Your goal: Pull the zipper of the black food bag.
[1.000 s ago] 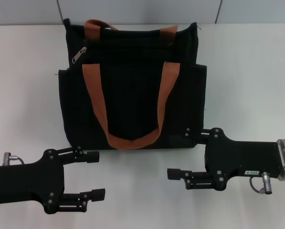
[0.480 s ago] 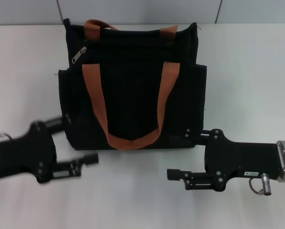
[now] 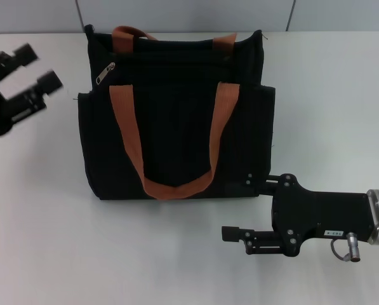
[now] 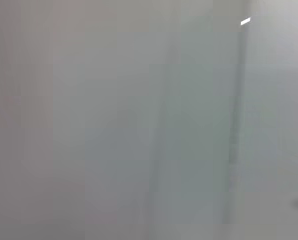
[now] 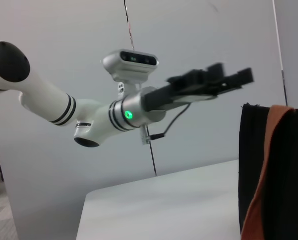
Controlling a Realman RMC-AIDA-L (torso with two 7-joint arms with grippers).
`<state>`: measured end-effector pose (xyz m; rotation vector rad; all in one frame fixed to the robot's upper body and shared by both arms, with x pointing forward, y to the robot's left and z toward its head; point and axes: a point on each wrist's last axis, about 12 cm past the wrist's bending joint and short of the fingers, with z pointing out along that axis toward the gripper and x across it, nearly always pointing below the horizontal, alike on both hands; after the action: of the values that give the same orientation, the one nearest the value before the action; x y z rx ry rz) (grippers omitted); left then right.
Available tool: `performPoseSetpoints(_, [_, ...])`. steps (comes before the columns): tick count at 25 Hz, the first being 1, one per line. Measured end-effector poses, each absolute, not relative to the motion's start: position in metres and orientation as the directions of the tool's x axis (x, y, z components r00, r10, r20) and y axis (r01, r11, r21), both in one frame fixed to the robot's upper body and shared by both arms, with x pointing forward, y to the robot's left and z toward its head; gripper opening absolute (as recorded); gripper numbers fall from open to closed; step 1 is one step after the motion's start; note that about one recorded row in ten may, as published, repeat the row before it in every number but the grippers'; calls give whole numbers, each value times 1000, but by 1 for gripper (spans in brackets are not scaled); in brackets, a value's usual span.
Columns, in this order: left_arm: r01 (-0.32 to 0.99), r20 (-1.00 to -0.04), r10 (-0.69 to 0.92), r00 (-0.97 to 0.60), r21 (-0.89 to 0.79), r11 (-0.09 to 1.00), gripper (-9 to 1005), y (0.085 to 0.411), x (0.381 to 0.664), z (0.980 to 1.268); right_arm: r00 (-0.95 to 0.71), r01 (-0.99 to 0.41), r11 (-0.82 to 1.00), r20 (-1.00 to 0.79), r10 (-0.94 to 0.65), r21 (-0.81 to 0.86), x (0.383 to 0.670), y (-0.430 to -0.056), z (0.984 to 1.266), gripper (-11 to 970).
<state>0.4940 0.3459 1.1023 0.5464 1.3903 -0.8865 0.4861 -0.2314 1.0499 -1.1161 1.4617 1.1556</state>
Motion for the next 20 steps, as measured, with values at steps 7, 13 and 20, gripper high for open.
performPoseSetpoints(7, [687, -989, -97, -109, -146, 712, 791, 359, 513, 1091, -152, -980, 144, -983, -102, 137, 486, -231, 1050, 723])
performPoseSetpoints(13, [757, -990, 58, -126, -58, 651, 785, 339, 522, 1083, -152, -980, 143, -983, -100, 137, 486, -231, 1050, 722])
performPoseSetpoints(20, [791, -984, 140, -110, -1, 612, 778, 321, 538, 1082, -148, -980, 148, -985, -91, 133, 488, -230, 1051, 722])
